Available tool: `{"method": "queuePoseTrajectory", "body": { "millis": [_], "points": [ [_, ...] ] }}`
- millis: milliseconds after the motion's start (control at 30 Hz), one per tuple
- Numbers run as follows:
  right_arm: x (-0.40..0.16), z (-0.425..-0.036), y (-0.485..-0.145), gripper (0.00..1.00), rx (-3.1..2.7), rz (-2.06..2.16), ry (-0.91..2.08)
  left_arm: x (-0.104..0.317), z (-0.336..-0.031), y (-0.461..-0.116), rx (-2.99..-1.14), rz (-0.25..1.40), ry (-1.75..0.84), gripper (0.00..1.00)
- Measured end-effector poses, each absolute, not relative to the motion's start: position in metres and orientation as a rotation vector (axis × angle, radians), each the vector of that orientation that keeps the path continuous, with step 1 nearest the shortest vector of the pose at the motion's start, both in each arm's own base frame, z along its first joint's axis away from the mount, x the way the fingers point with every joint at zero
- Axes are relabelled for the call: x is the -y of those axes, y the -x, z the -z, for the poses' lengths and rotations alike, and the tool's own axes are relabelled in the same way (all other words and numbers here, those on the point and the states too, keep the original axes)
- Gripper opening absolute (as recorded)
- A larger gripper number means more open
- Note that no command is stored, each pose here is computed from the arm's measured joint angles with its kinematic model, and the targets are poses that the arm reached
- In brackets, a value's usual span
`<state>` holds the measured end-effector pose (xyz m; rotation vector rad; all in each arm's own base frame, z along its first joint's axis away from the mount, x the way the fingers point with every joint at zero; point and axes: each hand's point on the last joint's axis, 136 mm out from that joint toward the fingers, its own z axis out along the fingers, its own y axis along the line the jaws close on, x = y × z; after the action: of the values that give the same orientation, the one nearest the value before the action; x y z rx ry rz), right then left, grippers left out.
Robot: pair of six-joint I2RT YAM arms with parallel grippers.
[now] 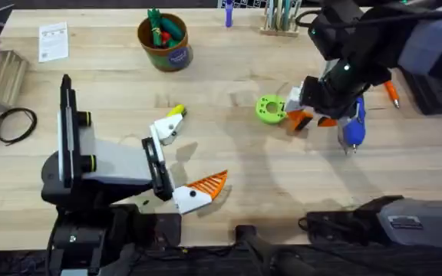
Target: Pick up the gripper from the table and insert it into the empty holder that is missing its gripper. Then pick up a screw, insert it into the mounting hole, and use the screwdriver to tighten it. Finally, clean up the table by picking up the vegetable and placing it into the bucket.
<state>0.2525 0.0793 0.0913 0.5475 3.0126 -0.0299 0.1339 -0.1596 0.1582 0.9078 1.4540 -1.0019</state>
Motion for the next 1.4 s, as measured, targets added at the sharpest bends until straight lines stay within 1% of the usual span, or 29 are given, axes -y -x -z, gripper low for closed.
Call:
{"method": "queuePoseTrajectory", "body": {
  "millis": [100, 133, 200, 333, 367, 400, 600, 800, 867, 1133, 1233, 1300, 1400],
  "points": [
    [-0.08, -0.091, -0.253, 0.6, -3.01, 0.027, -0.546, 0.16, -0.158, -0.134, -1.454, 1.002, -0.908, 0.985],
    [-0.08, -0.091, -0.254, 0.584, -3.009, 0.026, -0.542, 0.16, -0.158, -0.134, -1.454, 1.002, -0.907, 0.985],
    [-0.08, -0.092, -0.255, 0.469, -3.004, 0.022, -0.539, 0.16, -0.158, -0.134, -1.454, 1.002, -0.908, 0.985],
    [-0.081, -0.092, -0.257, 0.112, -3.0, 0.017, -0.528, 0.16, -0.158, -0.134, -1.454, 1.002, -0.908, 0.985],
    [-0.081, -0.092, -0.257, 0.049, -2.999, 0.017, -0.529, 0.16, -0.158, -0.134, -1.454, 1.001, -0.908, 0.985],
    [-0.081, -0.092, -0.257, 0.017, -2.999, 0.017, -0.529, 0.16, -0.158, -0.134, -1.454, 1.002, -0.908, 0.985],
    [-0.08, -0.092, -0.256, 0.012, -3.001, 0.022, -0.529, 0.16, -0.158, -0.134, -1.454, 1.002, -0.908, 0.985],
    [-0.075, -0.098, -0.241, 0.009, -3.035, 0.046, -0.533, 0.16, -0.158, -0.134, -1.454, 1.001, -0.908, 0.985],
    [-0.076, -0.11, -0.239, 0.009, -3.006, 0.004, -0.53, 0.16, -0.158, -0.134, -1.454, 1.002, -0.908, 0.985],
    [-0.095, -0.179, -0.233, 0.009, -2.786, -0.351, -0.469, 0.16, -0.158, -0.134, -1.454, 1.002, -0.908, 0.985],
    [-0.109, -0.199, -0.238, 0.009, -2.687, -0.507, -0.422, 0.16, -0.158, -0.134, -1.454, 1.002, -0.908, 0.985],
    [-0.121, -0.209, -0.245, 0.009, -2.611, -0.625, -0.378, 0.16, -0.158, -0.134, -1.454, 1.002, -0.908, 0.985],
    [-0.145, -0.211, -0.251, 0.009, -2.514, -0.822, -0.286, 0.16, -0.158, -0.134, -1.454, 1.002, -0.908, 0.985]
  ]
}}
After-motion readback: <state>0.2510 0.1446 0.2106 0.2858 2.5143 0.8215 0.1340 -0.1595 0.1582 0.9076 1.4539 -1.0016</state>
